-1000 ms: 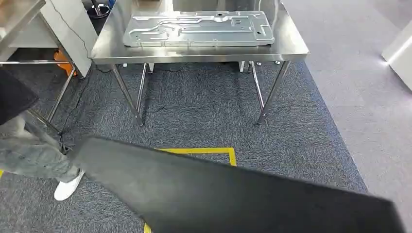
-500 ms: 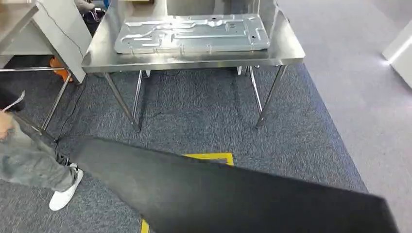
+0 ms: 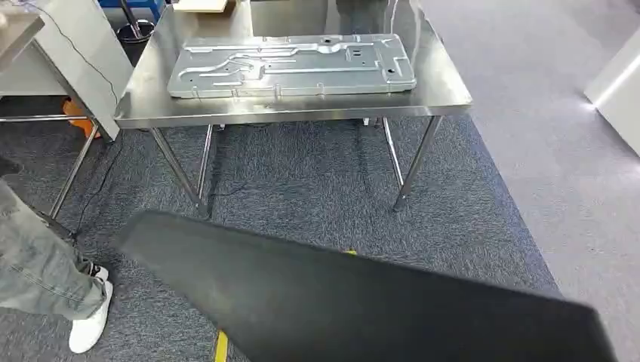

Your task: Take the parts from the cabinet and place them on the table.

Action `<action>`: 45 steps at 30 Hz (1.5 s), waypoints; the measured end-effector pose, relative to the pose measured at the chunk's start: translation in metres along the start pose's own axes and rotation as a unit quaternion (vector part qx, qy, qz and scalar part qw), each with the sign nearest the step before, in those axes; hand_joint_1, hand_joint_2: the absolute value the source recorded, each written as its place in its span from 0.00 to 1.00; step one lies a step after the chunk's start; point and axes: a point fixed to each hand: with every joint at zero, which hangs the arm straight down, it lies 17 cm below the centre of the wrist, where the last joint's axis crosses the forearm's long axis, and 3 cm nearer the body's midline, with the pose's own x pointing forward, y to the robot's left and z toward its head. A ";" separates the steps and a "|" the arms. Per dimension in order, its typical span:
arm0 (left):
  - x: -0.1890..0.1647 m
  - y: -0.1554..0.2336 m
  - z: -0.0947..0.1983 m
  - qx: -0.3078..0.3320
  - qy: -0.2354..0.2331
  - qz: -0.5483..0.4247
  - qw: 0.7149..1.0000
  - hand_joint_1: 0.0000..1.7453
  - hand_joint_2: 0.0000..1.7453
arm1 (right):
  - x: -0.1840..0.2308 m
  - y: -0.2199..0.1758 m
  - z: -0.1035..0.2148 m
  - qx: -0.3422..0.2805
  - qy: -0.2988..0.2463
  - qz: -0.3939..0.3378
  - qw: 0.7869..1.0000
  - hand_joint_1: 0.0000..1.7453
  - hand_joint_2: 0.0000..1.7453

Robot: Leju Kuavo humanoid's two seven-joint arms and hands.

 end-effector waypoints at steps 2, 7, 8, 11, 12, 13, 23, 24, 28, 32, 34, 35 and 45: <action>0.001 0.000 0.000 0.000 -0.001 0.000 1.000 0.00 0.00 | 0.001 0.000 -0.001 0.000 -0.002 0.000 1.000 1.00 1.00; -0.002 0.001 0.001 0.000 0.001 0.000 1.000 0.00 0.00 | 0.000 0.000 0.001 -0.001 0.001 -0.001 1.000 1.00 1.00; -0.001 0.000 0.000 0.000 0.001 0.000 1.000 0.00 0.00 | 0.000 0.000 0.001 -0.001 0.001 -0.001 1.000 1.00 1.00; -0.001 -0.005 0.000 -0.004 0.001 0.001 1.000 0.00 0.00 | 0.000 0.000 0.001 -0.003 0.002 -0.001 1.000 1.00 1.00; -0.001 -0.005 0.000 -0.003 0.000 0.001 1.000 0.00 0.00 | 0.000 0.000 0.001 -0.003 0.002 -0.001 1.000 1.00 1.00; -0.002 -0.005 0.000 -0.003 0.002 0.001 1.000 0.00 0.00 | 0.000 0.000 0.002 -0.004 0.003 -0.001 1.000 1.00 1.00; -0.003 -0.003 0.001 -0.003 0.002 0.002 1.000 0.00 0.00 | 0.000 0.002 0.003 -0.004 0.004 -0.006 1.000 1.00 1.00; -0.004 -0.003 0.001 -0.002 0.003 0.002 1.000 0.00 0.00 | 0.001 0.002 0.003 -0.004 0.004 -0.006 1.000 1.00 1.00; -0.007 -0.002 0.002 -0.002 0.005 0.002 1.000 0.00 0.00 | 0.000 0.003 0.004 -0.004 0.005 -0.006 1.000 1.00 1.00; -0.001 -0.004 0.000 -0.003 0.000 0.002 1.000 0.00 0.00 | 0.001 0.002 0.003 -0.004 0.003 -0.005 1.000 1.00 1.00; -0.001 -0.004 0.000 -0.003 0.000 0.002 1.000 0.00 0.00 | 0.001 0.002 0.004 -0.004 0.004 -0.006 1.000 1.00 1.00; -0.002 -0.004 0.001 -0.003 0.001 0.002 1.000 0.00 0.00 | 0.001 0.003 0.004 -0.005 0.004 -0.006 1.000 1.00 1.00; 0.002 -0.012 0.000 -0.010 -0.004 0.005 1.000 0.00 0.00 | 0.002 0.000 0.006 0.000 0.001 -0.003 1.000 1.00 1.00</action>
